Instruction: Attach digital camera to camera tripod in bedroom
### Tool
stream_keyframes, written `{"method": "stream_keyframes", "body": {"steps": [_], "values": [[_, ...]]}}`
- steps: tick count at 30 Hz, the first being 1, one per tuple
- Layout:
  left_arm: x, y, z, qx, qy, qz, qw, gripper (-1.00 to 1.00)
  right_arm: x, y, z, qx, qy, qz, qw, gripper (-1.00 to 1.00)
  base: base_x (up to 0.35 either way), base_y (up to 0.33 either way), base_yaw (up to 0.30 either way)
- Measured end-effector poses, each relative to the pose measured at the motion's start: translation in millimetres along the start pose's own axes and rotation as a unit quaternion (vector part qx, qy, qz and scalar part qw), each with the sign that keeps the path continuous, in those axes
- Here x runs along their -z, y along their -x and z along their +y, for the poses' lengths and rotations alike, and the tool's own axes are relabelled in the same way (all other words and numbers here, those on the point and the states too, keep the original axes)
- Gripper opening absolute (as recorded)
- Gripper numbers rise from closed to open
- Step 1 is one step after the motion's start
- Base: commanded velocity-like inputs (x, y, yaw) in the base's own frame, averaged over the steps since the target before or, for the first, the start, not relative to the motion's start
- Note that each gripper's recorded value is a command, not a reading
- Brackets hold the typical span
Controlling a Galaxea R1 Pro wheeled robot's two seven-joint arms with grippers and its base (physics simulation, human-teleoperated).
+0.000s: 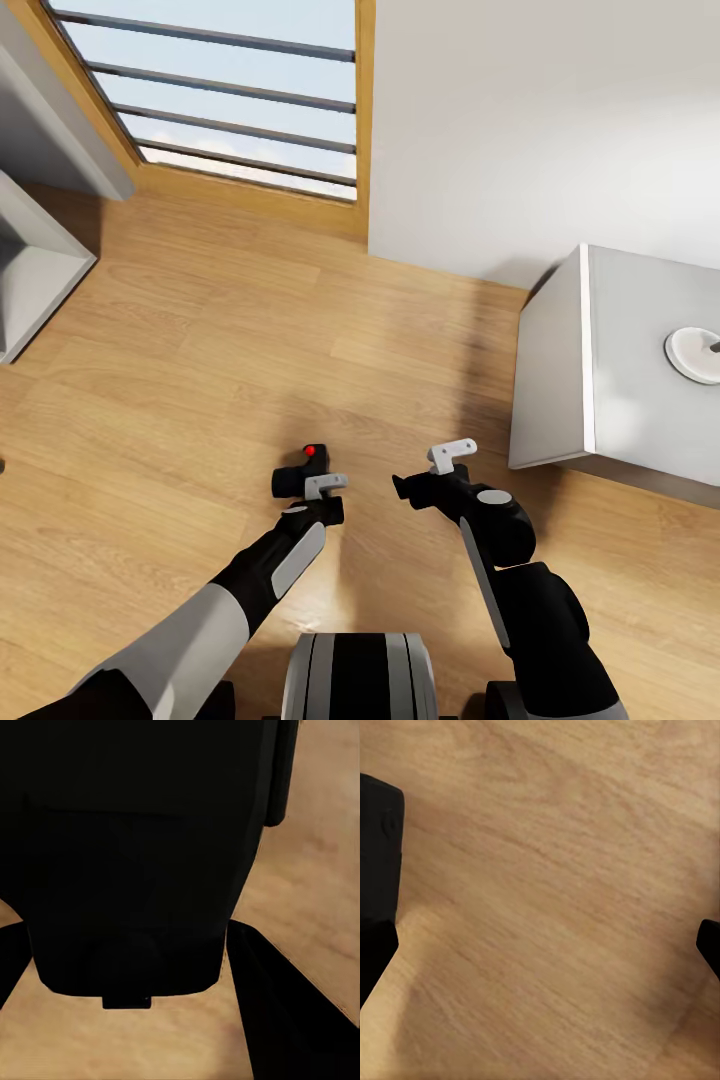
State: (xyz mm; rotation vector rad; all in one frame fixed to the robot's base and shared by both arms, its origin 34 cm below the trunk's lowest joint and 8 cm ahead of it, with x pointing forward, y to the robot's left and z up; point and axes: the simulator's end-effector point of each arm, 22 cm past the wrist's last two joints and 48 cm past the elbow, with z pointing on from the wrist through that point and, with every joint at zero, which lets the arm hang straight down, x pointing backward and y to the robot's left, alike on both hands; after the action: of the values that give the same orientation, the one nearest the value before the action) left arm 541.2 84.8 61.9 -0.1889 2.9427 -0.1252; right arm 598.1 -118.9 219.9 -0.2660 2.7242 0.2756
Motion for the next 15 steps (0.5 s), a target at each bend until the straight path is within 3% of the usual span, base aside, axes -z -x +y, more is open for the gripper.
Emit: {"method": "stream_keyframes", "body": {"steps": [2,15], "values": [[8.2,10,-12,-0.004,-0.01,-0.012,0.9999,-1.0,1.7,2,2,0.002,0.001,-0.002,1.0,1.0,0.0,0.0,0.0],[39.4,37,-20,-0.004,-0.011,-0.044,0.999,-1.0,23.0,25,3,0.008,-0.003,-0.026,0.9996,1.0,0.0,0.0,0.0]]}}
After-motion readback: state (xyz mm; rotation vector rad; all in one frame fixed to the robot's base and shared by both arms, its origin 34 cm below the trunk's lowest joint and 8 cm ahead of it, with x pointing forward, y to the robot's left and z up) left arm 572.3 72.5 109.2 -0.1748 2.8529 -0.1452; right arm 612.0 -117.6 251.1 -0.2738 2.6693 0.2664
